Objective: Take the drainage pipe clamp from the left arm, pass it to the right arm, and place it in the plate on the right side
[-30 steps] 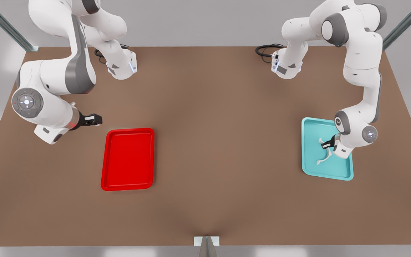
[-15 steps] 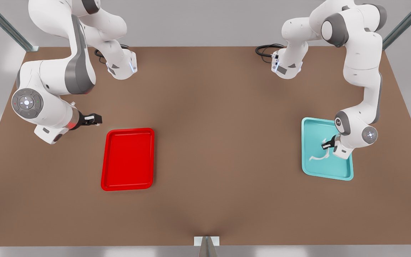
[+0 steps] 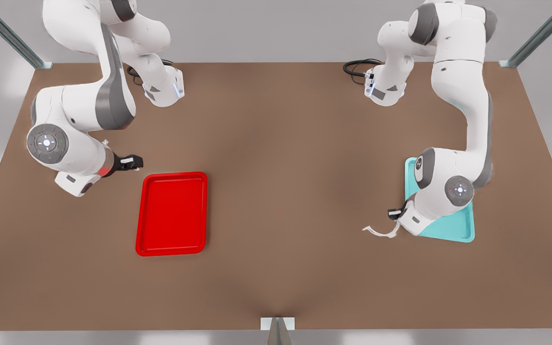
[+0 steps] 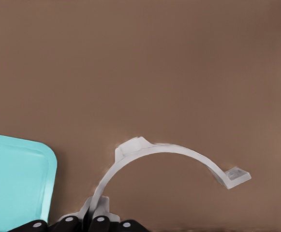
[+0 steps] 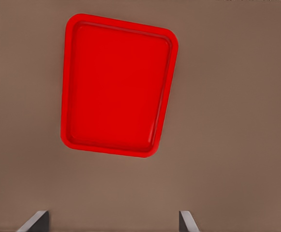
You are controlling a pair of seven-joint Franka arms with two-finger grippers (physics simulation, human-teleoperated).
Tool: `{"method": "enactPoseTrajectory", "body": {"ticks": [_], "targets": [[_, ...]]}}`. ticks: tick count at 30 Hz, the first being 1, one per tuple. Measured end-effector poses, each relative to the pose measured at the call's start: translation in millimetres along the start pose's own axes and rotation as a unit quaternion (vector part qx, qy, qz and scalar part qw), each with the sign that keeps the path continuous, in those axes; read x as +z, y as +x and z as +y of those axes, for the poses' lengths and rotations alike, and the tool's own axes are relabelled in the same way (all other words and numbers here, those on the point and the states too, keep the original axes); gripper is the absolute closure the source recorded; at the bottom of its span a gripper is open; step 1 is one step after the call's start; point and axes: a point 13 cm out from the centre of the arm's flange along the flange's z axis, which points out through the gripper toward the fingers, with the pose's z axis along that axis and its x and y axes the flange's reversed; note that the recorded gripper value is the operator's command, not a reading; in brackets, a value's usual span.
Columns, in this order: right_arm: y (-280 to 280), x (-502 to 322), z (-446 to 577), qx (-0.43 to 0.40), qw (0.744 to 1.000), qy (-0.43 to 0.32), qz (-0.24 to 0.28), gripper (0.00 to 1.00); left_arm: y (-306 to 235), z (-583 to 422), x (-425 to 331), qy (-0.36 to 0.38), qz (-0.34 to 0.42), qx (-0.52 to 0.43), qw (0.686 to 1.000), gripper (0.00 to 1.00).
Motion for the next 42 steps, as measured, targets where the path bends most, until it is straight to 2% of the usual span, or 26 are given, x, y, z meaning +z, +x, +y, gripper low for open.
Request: {"method": "enactPoseTrajectory", "body": {"ticks": [3,6,10,17,21,26,32,42], "targets": [[-43.2,19.5,65.4,-0.041,0.999,-0.032,-0.012,0.00,6.3,-82.0,-0.1,-0.003,0.007,0.014,1.000,0.79],[-79.9,52.5,172.9,-0.112,0.992,-0.054,-0.032,0.00,12.3,-163.8,17.3,-0.007,0.010,0.017,1.000,0.79],[-112.3,78.9,266.8,-0.191,0.973,-0.091,-0.089,0.01,38.7,-251.4,23.7,0.016,0.019,0.004,1.000,0.79],[-164.9,54.7,285.6,-0.265,0.928,-0.146,-0.218,0.00,64.4,-321.6,25.0,0.031,0.017,-0.057,0.998,0.79],[-178.2,54.4,275.5,-0.311,0.899,-0.158,-0.266,0.00,64.9,-324.6,27.3,0.030,0.018,-0.105,0.994,0.79],[-182.6,59.2,296.8,-0.411,0.849,-0.136,-0.302,0.00,67.4,-332.7,28.6,0.034,0.016,-0.149,0.988,0.79],[-192.5,84.0,311.2,-0.506,0.796,-0.100,-0.317,0.00,72.4,-338.9,29.3,0.031,0.014,-0.168,0.985,0.79],[-203.1,115.1,333.4,-0.604,0.724,-0.054,-0.329,0.01,76.0,-343.3,28.8,0.032,0.017,-0.172,0.984,0.79]]}}
